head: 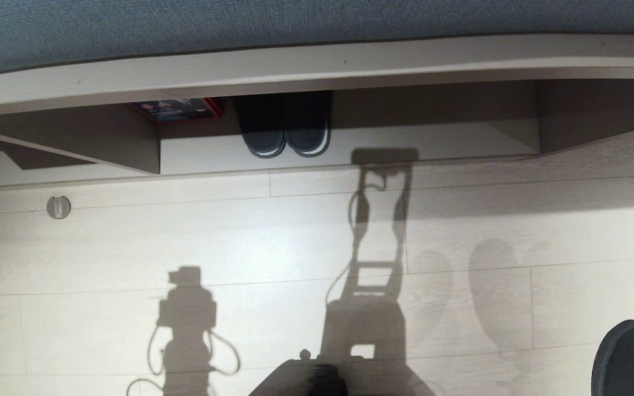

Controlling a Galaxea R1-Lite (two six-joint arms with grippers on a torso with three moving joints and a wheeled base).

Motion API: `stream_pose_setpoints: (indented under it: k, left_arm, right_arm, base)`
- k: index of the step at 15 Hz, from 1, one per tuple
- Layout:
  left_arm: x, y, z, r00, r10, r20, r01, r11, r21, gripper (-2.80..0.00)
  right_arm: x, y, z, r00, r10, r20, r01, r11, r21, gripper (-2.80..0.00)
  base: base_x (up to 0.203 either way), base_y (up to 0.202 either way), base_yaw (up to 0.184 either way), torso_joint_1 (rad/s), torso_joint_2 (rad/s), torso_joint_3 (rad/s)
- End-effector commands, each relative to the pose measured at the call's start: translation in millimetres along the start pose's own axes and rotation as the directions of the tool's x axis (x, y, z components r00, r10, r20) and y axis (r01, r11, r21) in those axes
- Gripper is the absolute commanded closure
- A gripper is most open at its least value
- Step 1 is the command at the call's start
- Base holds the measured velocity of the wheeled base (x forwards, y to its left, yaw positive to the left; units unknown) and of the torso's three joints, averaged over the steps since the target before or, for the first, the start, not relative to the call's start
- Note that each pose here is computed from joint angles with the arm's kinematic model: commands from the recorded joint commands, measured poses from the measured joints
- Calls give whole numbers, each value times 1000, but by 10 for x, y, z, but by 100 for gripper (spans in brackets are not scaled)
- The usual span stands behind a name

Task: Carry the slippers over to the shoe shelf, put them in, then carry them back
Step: Place the slippers into the shoe cabinet

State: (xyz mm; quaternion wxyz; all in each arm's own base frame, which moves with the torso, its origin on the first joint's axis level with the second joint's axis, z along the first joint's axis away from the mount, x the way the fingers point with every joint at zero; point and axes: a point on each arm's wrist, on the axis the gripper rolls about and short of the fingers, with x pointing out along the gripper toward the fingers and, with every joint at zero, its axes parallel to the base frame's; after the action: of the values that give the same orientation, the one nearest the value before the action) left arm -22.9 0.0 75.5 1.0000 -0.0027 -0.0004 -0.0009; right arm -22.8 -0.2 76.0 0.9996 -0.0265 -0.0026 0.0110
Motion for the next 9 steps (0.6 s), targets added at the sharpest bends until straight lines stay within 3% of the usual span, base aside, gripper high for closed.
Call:
stream_pose_setpoints:
  k: [1,9]
  left_arm:
    - [1,0,0,1000,0,-1,0,1000,-1,0]
    - [1,0,0,1000,0,-1,0,1000,-1,0]
  right_arm:
    - [1,0,0,1000,1,-2,-1,1000,-1,0]
    - [1,0,0,1000,2,-1,-2,1000,1,0]
  base:
    - [0,0,0,3,2,-203]
    - [0,0,0,3,3,-199]
